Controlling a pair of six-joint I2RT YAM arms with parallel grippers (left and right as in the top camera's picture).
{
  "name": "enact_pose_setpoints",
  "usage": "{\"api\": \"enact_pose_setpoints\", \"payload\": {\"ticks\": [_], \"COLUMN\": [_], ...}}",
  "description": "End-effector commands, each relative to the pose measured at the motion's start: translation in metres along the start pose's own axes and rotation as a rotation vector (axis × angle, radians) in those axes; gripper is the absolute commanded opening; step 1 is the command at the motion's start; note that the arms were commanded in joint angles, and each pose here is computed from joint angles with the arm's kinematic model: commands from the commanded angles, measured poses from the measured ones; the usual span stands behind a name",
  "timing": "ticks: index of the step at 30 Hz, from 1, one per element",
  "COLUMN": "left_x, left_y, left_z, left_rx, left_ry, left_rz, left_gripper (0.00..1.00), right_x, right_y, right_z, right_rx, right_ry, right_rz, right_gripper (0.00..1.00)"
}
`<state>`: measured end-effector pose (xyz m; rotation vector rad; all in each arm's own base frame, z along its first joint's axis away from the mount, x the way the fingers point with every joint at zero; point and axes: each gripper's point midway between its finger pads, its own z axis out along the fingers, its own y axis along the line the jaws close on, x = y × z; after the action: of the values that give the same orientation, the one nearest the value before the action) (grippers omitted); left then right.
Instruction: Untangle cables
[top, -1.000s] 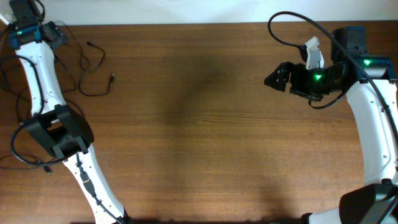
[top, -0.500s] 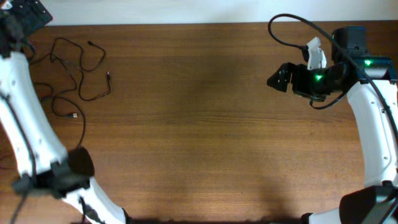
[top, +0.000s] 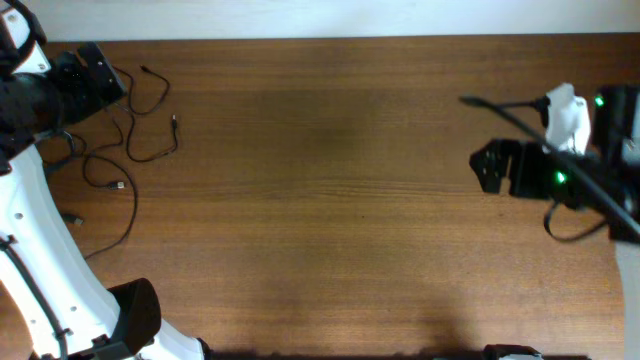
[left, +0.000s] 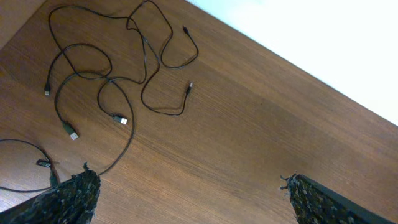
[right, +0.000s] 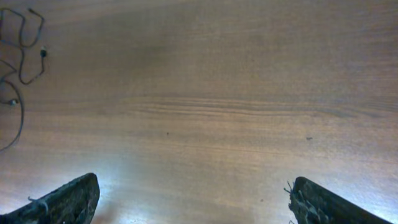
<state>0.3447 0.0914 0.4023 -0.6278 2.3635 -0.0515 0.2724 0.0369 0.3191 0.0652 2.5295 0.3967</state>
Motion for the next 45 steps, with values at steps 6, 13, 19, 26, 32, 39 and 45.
{"api": "enact_pose_setpoints", "payload": {"ticks": [6,13,19,26,32,39,45], "left_x": [0.001,0.001,0.001,0.001,0.001,0.001,0.001], "left_y": [-0.003,-0.003,-0.003,-0.003,-0.003,-0.003,-0.003], "left_z": [-0.003,-0.003,-0.003,-0.003,-0.003,-0.003,-0.003], "left_rx": [0.013,0.013,0.013,0.013,0.013,0.013,0.013], "left_ry": [-0.002,-0.002,-0.002,-0.002,-0.002,-0.002,-0.002], "left_rz": [0.011,0.011,0.011,0.011,0.011,0.011,0.011], "left_gripper": [0.99,0.99,1.0,1.0,1.0,0.99,1.0], "right_x": [0.031,0.034,-0.003,0.022,0.072,0.095,0.108], "right_y": [-0.001,0.0,0.014,0.023,-0.003,-0.014,-0.021], "right_z": [-0.053,-0.053,-0.032,0.016,0.065,0.088,0.107], "right_rx": [0.073,0.067,0.007,-0.103,-0.104,-0.115,-0.118], "right_ry": [-0.084,-0.073,-0.311,-0.65,-0.784,-0.886,-0.898], "right_rz": [-0.03,-0.055,-0.168,-0.306,-0.323,-0.338,-0.34], "right_gripper": [0.99,0.99,0.99,0.99,0.99,0.99,0.99]}}
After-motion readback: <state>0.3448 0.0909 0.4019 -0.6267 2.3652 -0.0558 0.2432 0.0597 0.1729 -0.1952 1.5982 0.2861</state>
